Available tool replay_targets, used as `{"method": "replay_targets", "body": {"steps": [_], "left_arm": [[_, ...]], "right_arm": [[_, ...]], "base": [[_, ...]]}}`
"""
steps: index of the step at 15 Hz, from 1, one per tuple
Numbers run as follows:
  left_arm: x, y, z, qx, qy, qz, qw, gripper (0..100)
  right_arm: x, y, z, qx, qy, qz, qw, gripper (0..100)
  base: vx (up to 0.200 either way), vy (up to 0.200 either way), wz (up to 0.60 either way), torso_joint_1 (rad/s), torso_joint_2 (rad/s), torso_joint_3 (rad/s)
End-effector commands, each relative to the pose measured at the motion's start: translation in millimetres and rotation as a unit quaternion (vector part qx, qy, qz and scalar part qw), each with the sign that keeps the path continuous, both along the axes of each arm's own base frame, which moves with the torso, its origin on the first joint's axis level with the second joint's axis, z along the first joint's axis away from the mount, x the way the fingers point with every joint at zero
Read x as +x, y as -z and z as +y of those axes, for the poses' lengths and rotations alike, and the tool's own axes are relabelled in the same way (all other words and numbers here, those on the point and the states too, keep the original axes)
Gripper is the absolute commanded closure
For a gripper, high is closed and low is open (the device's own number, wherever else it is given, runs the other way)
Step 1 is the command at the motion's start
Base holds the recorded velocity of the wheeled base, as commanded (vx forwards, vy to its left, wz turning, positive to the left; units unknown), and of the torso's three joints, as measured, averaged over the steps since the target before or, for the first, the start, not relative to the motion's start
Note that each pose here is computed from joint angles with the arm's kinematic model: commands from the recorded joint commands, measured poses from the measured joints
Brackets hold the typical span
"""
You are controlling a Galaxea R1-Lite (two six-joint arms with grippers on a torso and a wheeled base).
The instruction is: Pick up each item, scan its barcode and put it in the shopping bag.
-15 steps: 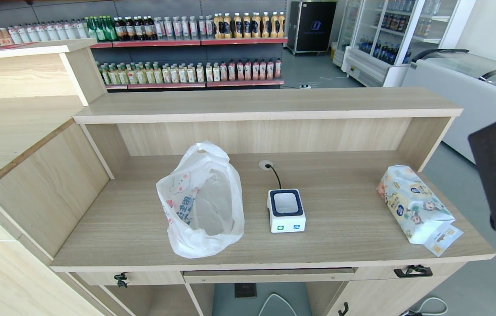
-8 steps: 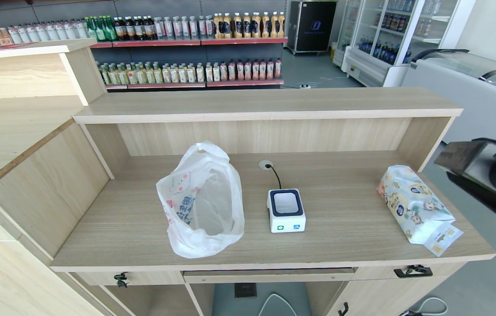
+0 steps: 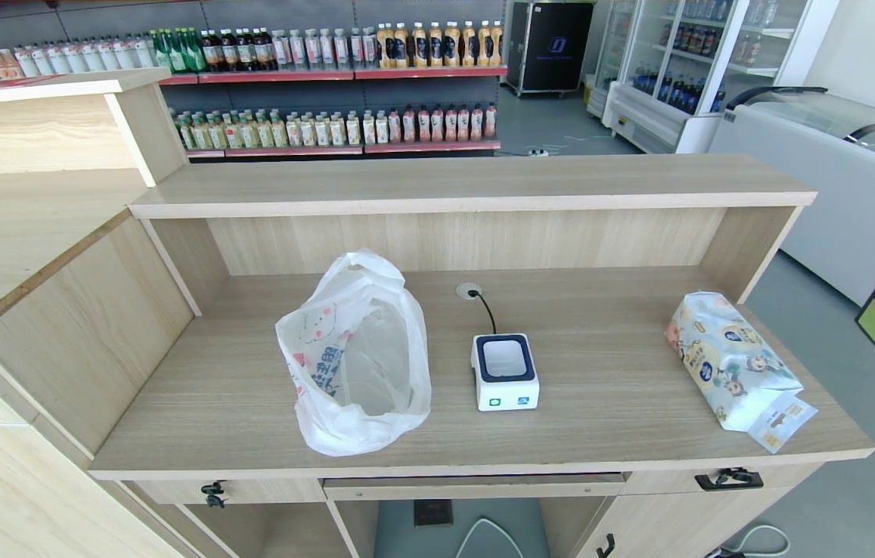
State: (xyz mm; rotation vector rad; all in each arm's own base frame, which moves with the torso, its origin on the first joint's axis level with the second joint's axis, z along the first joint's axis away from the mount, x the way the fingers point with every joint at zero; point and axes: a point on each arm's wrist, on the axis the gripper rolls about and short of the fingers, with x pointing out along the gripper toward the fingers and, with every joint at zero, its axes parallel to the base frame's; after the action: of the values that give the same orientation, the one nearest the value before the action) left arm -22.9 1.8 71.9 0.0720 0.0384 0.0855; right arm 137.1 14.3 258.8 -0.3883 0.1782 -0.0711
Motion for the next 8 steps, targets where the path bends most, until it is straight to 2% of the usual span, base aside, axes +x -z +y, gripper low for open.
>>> {"method": "replay_targets", "body": {"steps": [1,5,8], "left_arm": [[0.0,0.0,0.0,0.0,0.0,0.0,1.0,0],[0.0,0.0,0.0,0.0,0.0,0.0,1.0,0],[0.0,0.0,0.0,0.0,0.0,0.0,1.0,0]], "right_arm": [[11.9,-2.0,-7.6,0.029,0.014,0.015,0.999,100],[26.4,-11.7,-5.2,0.081,-0.016,0.017,0.996,100],[44.1,-19.3,-12.1,0.124,-0.016,0.072,0.989,100]], "base": [[0.0,0.0,0.0,0.0,0.0,0.0],[0.0,0.0,0.6,0.0,0.0,0.002],[0.0,0.0,0.6,0.004,0.01,-0.001]]}}
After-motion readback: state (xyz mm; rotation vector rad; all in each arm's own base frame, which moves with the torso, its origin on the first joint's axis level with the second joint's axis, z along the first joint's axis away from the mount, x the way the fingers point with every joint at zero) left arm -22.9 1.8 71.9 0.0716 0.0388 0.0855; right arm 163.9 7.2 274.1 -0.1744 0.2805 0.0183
